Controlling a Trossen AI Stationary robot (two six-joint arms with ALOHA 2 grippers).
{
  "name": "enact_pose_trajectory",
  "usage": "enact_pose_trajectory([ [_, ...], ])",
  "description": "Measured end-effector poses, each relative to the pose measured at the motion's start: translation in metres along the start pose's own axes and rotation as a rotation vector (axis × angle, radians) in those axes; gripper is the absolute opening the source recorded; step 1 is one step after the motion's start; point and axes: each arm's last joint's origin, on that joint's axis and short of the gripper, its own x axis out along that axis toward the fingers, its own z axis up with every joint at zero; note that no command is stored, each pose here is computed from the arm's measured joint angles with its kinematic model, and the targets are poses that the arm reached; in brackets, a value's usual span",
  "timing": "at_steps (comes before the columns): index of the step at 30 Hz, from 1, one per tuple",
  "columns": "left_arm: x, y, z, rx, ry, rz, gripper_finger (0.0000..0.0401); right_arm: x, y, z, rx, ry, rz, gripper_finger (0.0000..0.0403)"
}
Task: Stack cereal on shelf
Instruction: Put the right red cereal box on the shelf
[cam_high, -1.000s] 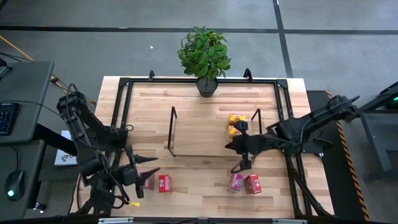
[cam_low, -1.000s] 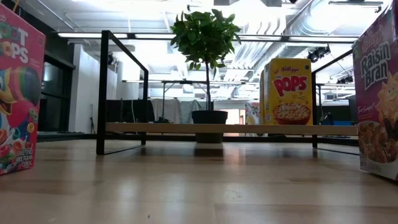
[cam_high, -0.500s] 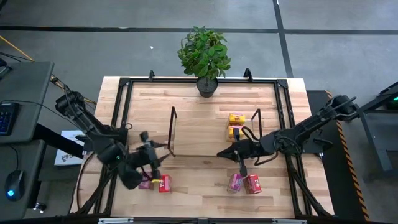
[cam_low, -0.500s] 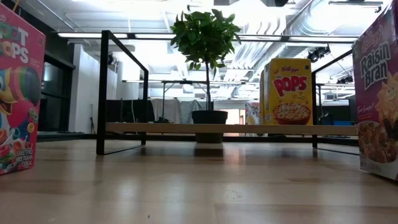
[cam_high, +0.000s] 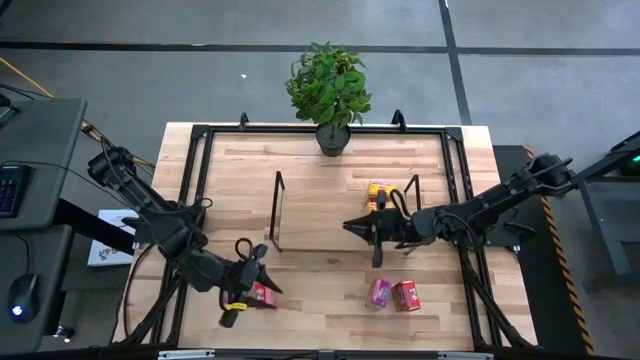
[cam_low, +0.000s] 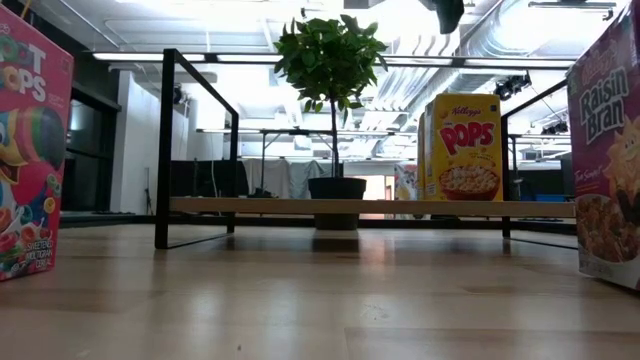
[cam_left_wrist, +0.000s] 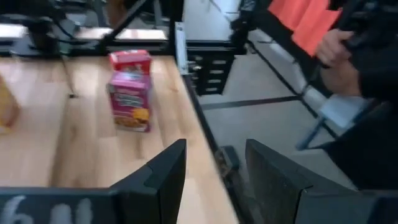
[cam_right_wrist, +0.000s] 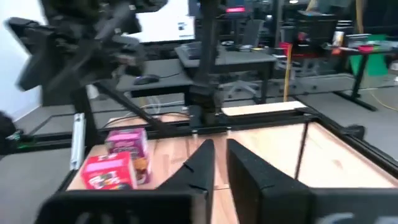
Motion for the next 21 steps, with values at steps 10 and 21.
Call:
enact_pose_trajectory([
  [10,0.000,0.000,-0.007,0.002,0.064,0.017,0.0187,0.000,0.000,0.001,0.103,-0.006,0.023,0.0181],
  [21,0.000,0.006,-0.008,0.016,0.019,0.219,0.0191,-0.029,0.064,0.050,0.202,0.466,-0.039,0.0239],
])
